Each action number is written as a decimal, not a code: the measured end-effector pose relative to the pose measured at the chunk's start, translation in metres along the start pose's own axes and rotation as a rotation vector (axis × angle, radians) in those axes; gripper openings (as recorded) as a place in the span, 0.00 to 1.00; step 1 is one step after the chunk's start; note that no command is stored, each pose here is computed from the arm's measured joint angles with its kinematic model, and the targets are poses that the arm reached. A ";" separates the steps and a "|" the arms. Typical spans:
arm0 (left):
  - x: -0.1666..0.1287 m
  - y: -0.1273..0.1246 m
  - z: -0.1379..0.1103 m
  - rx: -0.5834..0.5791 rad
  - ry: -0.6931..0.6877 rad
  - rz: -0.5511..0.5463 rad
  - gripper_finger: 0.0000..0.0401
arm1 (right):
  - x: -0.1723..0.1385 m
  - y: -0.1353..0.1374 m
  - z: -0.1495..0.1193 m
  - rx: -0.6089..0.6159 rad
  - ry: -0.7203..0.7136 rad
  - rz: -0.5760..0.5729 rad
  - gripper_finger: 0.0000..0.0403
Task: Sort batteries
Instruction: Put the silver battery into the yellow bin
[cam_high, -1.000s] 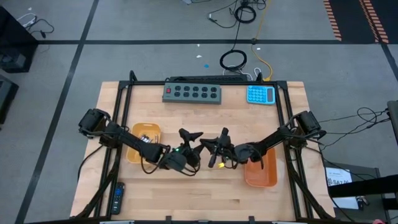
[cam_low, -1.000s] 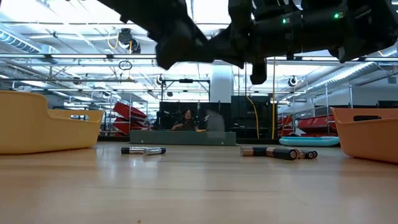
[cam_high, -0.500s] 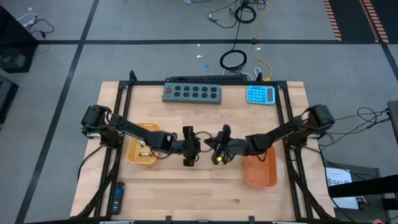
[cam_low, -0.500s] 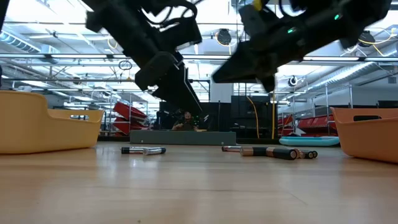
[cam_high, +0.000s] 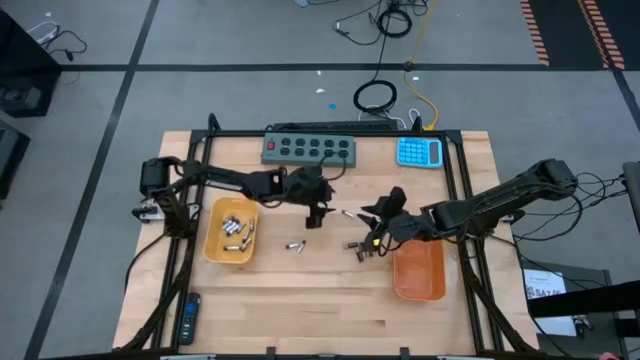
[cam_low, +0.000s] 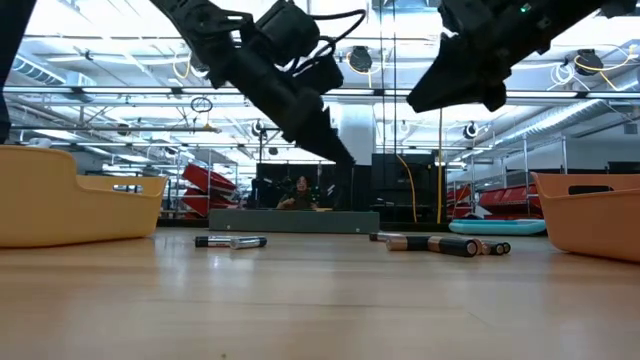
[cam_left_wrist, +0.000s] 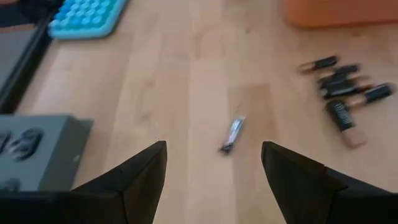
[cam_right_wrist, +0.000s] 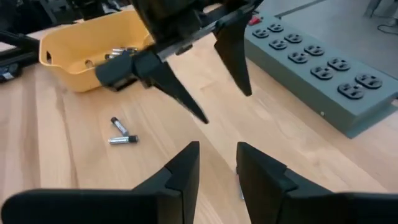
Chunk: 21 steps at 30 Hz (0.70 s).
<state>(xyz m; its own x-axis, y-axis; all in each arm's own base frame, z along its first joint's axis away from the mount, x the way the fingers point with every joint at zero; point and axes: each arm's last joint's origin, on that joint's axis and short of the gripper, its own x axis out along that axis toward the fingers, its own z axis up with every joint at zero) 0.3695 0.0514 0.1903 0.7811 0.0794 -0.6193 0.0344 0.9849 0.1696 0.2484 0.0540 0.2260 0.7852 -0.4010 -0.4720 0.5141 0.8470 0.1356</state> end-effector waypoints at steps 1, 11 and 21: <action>0.000 0.003 0.001 -0.005 -0.013 -0.019 0.68 | 0.000 -0.001 0.000 -0.003 0.003 -0.003 0.25; 0.054 0.015 0.016 -0.022 0.058 -0.104 0.68 | 0.001 -0.009 -0.001 -0.042 0.016 -0.085 0.25; 0.104 0.023 0.014 -0.033 0.129 -0.106 0.68 | -0.023 -0.001 -0.002 -0.068 -0.048 -0.077 0.25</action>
<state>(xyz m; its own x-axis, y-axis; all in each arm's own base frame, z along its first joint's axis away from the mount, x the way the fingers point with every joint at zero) 0.4604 0.0805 0.1411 0.6879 -0.0079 -0.7258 0.0901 0.9931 0.0746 0.2291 0.0629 0.2354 0.7608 -0.4806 -0.4360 0.5502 0.8341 0.0406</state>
